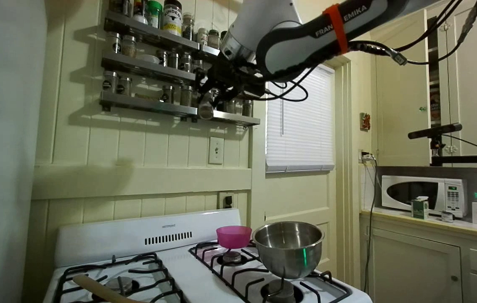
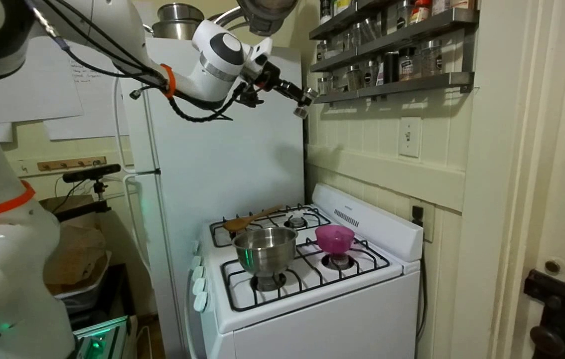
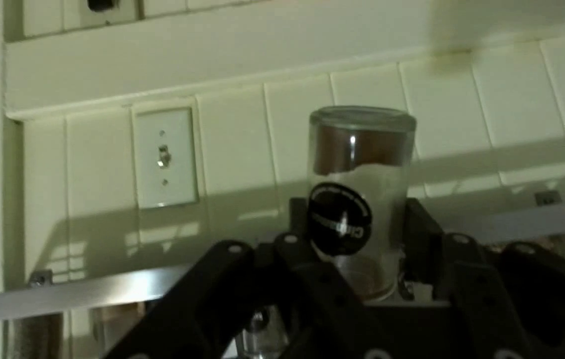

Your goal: Put the spice bottle on the stove

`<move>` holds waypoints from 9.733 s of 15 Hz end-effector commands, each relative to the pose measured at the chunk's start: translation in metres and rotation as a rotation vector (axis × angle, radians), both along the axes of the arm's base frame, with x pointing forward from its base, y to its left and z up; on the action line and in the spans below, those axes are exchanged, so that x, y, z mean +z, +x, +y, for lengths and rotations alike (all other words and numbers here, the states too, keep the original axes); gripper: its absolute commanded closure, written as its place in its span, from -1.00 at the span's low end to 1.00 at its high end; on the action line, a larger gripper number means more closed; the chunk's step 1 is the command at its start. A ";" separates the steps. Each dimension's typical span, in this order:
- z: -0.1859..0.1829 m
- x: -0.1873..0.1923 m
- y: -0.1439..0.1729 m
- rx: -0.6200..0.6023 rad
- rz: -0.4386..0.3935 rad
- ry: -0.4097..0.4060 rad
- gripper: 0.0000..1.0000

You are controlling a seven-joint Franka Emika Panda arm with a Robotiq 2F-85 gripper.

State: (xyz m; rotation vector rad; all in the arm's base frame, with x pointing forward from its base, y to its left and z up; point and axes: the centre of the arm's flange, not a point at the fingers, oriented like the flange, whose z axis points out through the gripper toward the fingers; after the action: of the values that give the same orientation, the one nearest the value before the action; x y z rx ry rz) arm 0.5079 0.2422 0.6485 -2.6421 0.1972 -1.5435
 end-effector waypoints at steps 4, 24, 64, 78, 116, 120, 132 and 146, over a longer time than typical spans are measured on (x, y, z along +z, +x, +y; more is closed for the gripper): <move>0.004 -0.053 -0.025 -0.060 0.062 0.025 0.03; 0.041 -0.252 0.046 0.049 -0.017 -0.349 0.03; 0.090 -0.422 0.118 -0.171 -0.215 -0.092 0.53; 0.082 -0.434 0.115 -0.186 -0.101 -0.100 0.53; 0.092 -0.430 0.071 -0.084 -0.015 -0.218 0.53; 0.090 -0.430 0.066 -0.075 -0.013 -0.233 0.48; 0.092 -0.431 0.068 -0.053 -0.007 -0.270 -0.90; 0.107 -0.307 0.086 0.030 -0.041 -0.184 -1.00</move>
State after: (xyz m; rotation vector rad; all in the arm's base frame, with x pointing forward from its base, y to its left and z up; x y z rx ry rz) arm 0.5970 0.3483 0.2763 -2.7649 0.0308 -1.7579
